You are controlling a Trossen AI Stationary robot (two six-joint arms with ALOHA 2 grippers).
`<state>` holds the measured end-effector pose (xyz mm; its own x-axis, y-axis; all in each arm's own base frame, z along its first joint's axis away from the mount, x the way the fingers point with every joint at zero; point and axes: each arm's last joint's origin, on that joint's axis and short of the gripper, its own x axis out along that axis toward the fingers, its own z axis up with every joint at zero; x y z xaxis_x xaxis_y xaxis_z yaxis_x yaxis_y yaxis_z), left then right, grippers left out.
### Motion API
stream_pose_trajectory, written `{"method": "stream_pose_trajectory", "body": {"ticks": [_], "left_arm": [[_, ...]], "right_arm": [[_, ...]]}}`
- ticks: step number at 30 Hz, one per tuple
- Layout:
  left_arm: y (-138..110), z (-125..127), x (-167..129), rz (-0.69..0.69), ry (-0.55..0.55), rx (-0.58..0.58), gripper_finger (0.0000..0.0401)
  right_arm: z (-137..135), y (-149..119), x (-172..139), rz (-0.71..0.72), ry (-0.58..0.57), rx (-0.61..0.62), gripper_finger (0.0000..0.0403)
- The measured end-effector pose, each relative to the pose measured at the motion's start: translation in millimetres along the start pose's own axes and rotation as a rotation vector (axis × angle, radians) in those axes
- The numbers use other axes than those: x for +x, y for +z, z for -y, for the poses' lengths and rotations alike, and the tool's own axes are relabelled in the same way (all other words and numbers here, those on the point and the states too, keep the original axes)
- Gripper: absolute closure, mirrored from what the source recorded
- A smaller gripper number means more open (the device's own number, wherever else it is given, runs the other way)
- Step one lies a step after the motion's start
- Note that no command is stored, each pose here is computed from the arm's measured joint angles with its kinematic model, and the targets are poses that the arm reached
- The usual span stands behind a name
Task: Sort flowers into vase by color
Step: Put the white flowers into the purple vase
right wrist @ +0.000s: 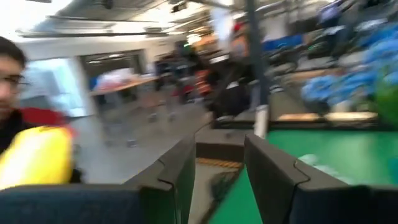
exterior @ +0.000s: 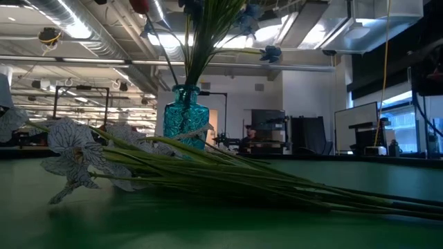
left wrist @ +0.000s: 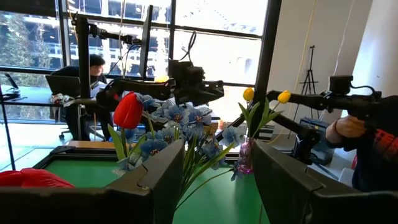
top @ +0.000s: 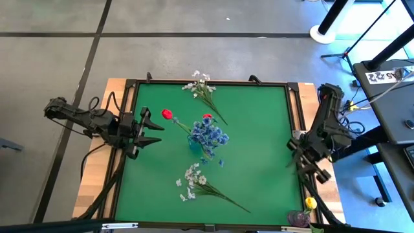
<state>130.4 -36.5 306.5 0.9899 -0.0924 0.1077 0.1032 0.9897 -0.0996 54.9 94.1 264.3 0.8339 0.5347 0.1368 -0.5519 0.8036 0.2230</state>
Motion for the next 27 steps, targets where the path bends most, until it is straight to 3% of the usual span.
{"method": "stream_pose_trajectory", "body": {"ticks": [4, 7, 11, 16, 20, 27], "left_arm": [[0, 0, 0, 0.0, 0.0, 0.0, 0.0216], [0, 0, 0, 0.0, 0.0, 0.0, 0.0216], [0, 0, 0, 0.0, 0.0, 0.0, 0.0216], [0, 0, 0, -0.001, 0.001, 0.001, 0.0216], [0, 0, 0, 0.0, 0.0, 0.0, 0.0216], [0, 0, 0, 0.0, 0.001, 0.0, 0.0216]], "right_arm": [[10, 4, 5, 0.047, -0.113, -0.052, 0.0265], [23, 3, 15, 0.054, -0.292, -0.086, 0.0265], [48, -5, 38, 0.002, -0.479, -0.102, 0.0264], [98, -7, 73, -0.133, -0.574, -0.039, 0.0264], [145, 12, 86, -0.169, -0.666, 0.003, 0.0264], [210, 57, 76, -0.159, -0.932, -0.024, 0.0264]]}}
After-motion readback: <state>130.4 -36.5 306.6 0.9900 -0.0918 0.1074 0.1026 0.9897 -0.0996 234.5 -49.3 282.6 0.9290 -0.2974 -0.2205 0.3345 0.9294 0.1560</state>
